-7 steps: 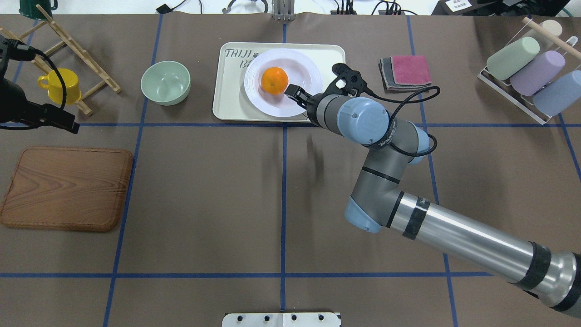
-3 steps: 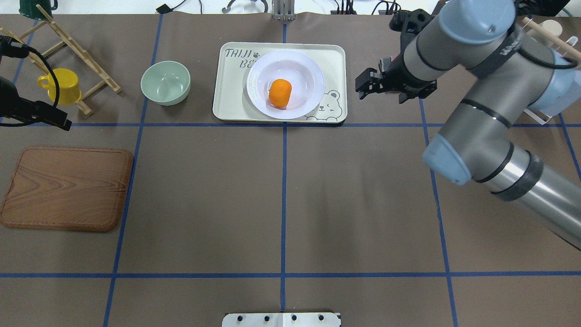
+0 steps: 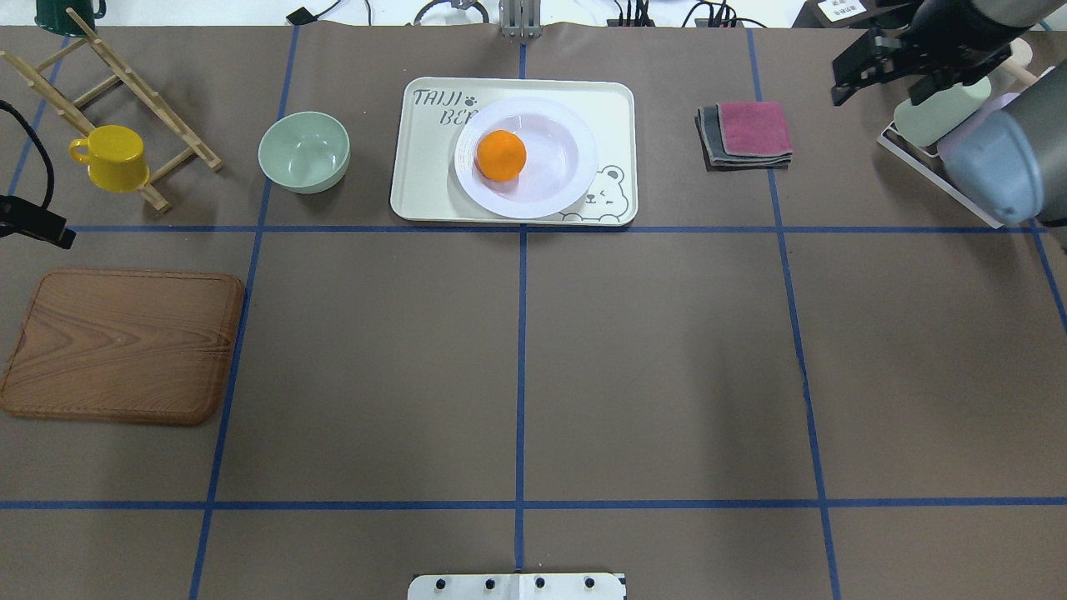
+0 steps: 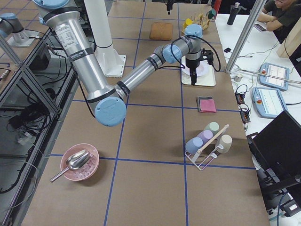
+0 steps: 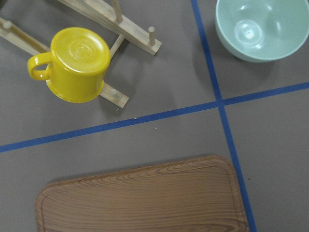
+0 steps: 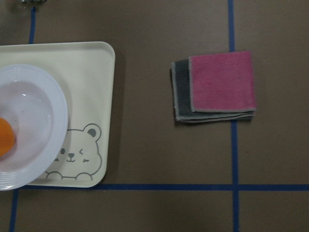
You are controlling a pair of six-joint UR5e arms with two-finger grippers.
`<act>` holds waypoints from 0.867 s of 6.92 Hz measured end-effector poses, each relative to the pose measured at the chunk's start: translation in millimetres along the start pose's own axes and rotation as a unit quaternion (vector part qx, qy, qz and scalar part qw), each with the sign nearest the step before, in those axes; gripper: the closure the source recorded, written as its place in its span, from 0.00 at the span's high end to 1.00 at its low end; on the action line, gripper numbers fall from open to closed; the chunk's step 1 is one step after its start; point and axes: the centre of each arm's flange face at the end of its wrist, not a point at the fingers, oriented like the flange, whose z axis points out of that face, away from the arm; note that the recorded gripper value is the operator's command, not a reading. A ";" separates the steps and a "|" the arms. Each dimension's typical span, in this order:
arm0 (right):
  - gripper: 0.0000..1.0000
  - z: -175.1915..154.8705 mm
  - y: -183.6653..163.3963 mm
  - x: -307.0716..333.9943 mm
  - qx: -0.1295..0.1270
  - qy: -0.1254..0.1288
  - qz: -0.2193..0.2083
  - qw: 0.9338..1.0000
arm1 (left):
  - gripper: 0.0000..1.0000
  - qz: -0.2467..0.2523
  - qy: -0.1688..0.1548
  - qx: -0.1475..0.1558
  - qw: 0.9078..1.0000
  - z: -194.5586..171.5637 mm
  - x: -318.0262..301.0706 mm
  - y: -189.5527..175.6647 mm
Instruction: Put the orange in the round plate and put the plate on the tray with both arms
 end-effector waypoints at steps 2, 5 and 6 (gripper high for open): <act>1.00 -8.9 4.9 110.9 -0.029 0.026 -0.003 0.999 | 0.99 0.003 -0.006 -0.020 1.000 3.6 -43.8 23.7; 1.00 1.9 92.6 262.0 -0.086 -0.007 0.022 0.996 | 0.99 -0.009 -0.011 -0.033 0.999 5.7 -103.1 43.2; 1.00 9.5 124.4 290.9 -0.094 -0.008 0.031 0.995 | 0.99 -0.018 -0.007 -0.036 0.999 5.3 -113.3 49.8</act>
